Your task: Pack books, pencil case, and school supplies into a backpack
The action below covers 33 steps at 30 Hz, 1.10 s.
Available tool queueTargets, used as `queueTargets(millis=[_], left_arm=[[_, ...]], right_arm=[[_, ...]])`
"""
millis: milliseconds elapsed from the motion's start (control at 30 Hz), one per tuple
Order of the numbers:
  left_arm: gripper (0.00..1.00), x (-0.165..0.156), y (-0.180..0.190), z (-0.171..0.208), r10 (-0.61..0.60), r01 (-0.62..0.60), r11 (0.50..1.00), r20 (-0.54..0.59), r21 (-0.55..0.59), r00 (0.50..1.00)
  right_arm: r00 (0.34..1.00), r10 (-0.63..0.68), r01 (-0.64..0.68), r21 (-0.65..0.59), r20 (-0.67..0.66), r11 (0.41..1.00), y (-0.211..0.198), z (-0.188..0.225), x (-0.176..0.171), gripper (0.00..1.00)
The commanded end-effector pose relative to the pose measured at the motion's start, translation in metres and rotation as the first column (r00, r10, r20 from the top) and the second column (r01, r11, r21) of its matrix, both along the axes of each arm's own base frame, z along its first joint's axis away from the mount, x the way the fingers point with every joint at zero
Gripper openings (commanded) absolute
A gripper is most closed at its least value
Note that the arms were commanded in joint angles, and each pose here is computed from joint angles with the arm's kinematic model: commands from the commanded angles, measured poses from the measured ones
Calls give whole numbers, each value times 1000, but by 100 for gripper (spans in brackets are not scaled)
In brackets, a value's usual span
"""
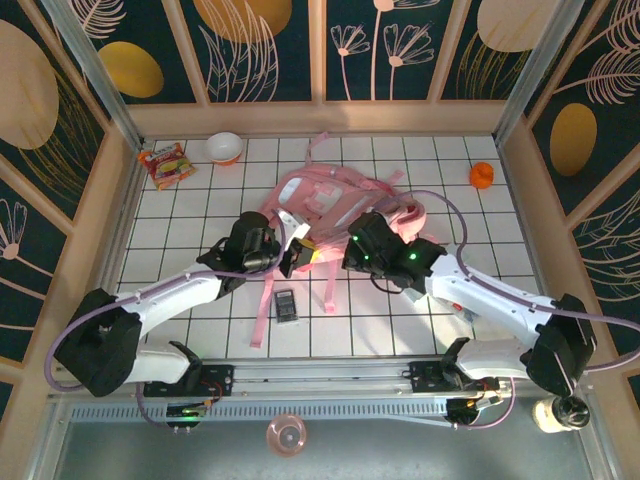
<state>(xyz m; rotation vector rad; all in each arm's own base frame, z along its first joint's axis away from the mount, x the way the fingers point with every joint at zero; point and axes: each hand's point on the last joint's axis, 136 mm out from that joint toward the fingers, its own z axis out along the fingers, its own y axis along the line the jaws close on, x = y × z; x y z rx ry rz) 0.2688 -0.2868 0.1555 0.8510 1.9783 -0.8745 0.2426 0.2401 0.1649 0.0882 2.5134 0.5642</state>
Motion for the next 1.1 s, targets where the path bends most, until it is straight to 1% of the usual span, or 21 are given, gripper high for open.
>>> queueTargets(millis=[0,67,100,167,233,333,400,433,500,567,600,667,700,800,833,867,900,933,1000,1033,1067], left_arm=[[0,10,29,0,95,-95,995,14,36,995],[0,12,40,-6,123,-124,990,26,71,992],[0,12,45,-8,131,-134,987,36,87,991],[0,11,55,-14,137,-144,980,60,136,989],[1,9,60,-17,128,-142,974,90,175,988],[25,0,55,-10,38,-63,981,135,181,990],[47,-7,48,-1,-35,6,986,173,168,984],[56,-10,45,4,-61,30,986,192,162,980],[69,-13,34,14,-113,74,983,242,167,964],[77,-14,23,17,-157,99,973,285,208,946],[79,-16,15,18,-189,123,966,300,227,935],[82,-18,-2,16,-246,163,949,315,269,917],[82,-18,-9,16,-261,176,946,317,272,912],[79,-17,-27,11,-305,227,937,304,266,902],[75,-17,-30,6,-319,238,930,298,279,899],[69,-15,-30,2,-319,233,927,294,292,901],[62,-12,-27,-3,-311,218,925,293,311,904],[48,-10,-22,-9,-300,195,921,294,337,907],[20,-4,-6,-15,-246,111,916,322,385,914],[9,-2,3,-17,-229,77,910,340,406,912],[2,-3,13,-20,-223,51,900,355,433,908]], right_arm=[[994,-107,109,-173,20,979,-60,1,8,0],[994,-105,109,-175,32,978,-72,9,10,0],[996,-81,86,-164,36,983,-72,12,11,0],[998,29,-22,-109,60,994,-60,21,9,0],[987,147,-145,-33,69,989,-38,25,1,0],[964,262,-265,75,53,961,-12,23,-11,0],[951,309,-310,97,32,946,-4,18,-17,0],[945,327,-328,97,25,940,-2,16,-20,0],[931,365,-364,104,15,926,4,14,-25,0],[916,401,-399,120,8,909,11,14,-30,0],[911,413,-411,128,7,903,14,14,-32,0],[895,446,-442,145,6,885,22,15,-38,0],[888,460,-455,151,3,878,25,15,-41,0],[873,488,-480,164,-11,862,34,13,-48,0],[869,494,-485,171,-16,858,36,11,-50,0],[866,500,-489,180,-15,853,38,12,-52,0],[866,500,-489,184,-16,853,39,11,-52,0],[870,493,-482,182,-16,857,38,10,-51,0],[886,463,-453,158,-28,877,30,4,-46,0],[895,443,-433,147,-42,889,25,-1,-43,0],[906,419,-409,140,-57,902,19,-6,-38,0]])
